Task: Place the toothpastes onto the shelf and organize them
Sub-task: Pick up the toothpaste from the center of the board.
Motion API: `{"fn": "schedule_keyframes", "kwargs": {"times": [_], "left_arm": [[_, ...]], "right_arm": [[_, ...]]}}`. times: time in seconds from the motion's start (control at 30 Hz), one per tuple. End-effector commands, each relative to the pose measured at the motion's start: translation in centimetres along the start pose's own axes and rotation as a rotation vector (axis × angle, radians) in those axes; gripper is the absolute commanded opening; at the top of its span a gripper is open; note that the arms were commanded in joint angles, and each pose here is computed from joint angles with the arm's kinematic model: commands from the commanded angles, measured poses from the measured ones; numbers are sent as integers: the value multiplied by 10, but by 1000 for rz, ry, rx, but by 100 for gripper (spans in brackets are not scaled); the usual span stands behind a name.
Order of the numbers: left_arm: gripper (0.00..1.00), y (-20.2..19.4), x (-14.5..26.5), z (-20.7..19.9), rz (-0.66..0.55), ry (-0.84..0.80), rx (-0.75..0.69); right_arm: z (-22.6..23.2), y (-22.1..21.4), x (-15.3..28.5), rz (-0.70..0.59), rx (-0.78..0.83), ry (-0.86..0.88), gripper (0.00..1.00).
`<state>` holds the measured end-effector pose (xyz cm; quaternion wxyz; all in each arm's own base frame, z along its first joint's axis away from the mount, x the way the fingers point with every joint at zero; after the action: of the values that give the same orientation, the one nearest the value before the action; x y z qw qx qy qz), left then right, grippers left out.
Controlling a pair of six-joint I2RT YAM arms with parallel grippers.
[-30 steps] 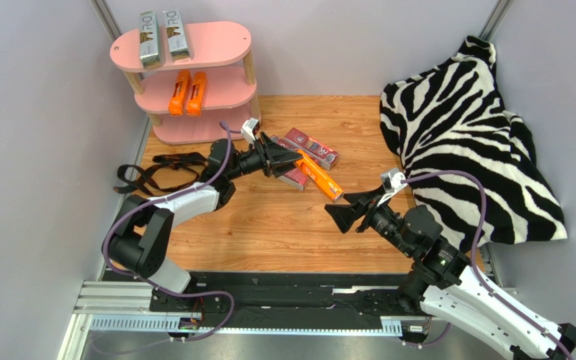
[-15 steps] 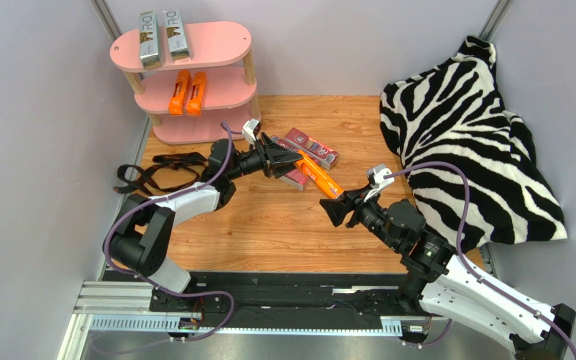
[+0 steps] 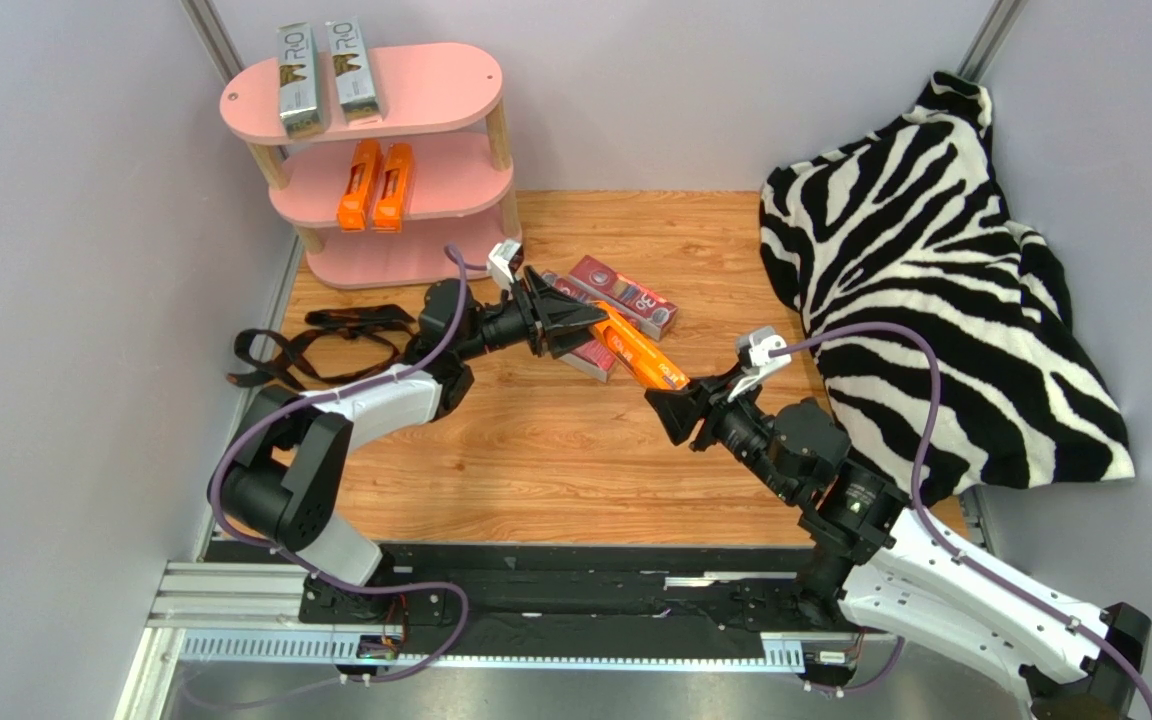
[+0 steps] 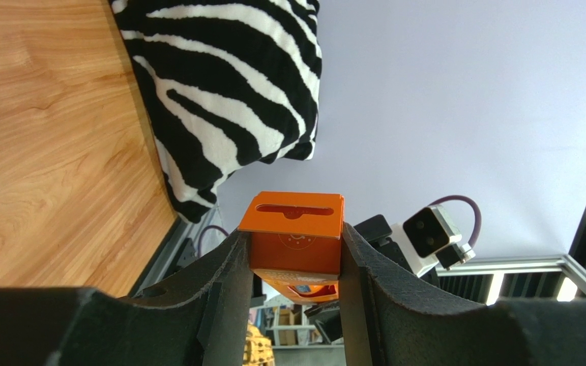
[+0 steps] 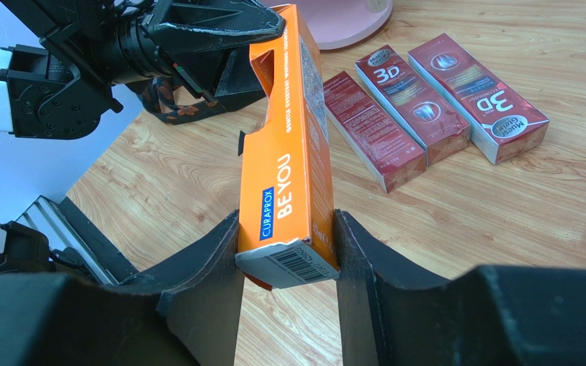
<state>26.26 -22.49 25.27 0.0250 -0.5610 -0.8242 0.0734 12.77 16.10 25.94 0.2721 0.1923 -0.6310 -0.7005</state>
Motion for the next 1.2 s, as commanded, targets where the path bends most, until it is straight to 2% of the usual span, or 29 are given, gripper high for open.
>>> {"fn": "schedule_keyframes", "kwargs": {"times": [0.0, 0.23, 0.33, 0.37, 0.47, 0.5, 0.53, 0.6, 0.8, 0.9, 1.17], "left_arm": [[50, -10, 0, -9, 61, -51, -58], [65, -15, 4, -10, 61, -32, -101], [72, -20, 9, -16, 64, -25, -178], [74, -20, 11, -19, 61, -26, -243], [80, -26, 21, -26, 21, 66, -313], [81, -24, 23, -32, -20, 87, -428], [82, -30, 33, -32, -39, 165, -425], [86, -30, 43, -41, -132, 221, -513], [88, -47, 92, -67, -319, 389, -777], [88, -55, 114, -71, -391, 471, -841], [89, -74, 149, -71, -478, 424, -988]], "right_arm": [[5, 27, -2, -113, -29, 9, 36], [4, 28, 3, -119, -49, 8, 34], [4, 31, 6, -127, -59, 8, 34], [4, 32, 7, -128, -58, 10, 34], [4, 35, 9, -110, -61, -1, 34], [4, 35, 9, -100, -58, -1, 34], [5, 40, 9, -105, -63, 5, 34], [6, 43, 9, -92, -73, 3, 34], [17, 57, -1, -30, -70, 72, 36], [28, 67, -12, 27, -52, 154, 36], [51, 84, -36, 119, -96, 417, 36]]}}
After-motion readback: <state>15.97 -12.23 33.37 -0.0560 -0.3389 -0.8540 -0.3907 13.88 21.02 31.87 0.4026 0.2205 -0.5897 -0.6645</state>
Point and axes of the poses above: each gripper's point midway between its finger pads, its own x axis back along the fingers, its own z axis along the line the jaws close on, y = z × x, the point moved 10 cm from there along x, back along the fingers, and after that the axes turned 14 degrees about x, right-handed, at the moved point
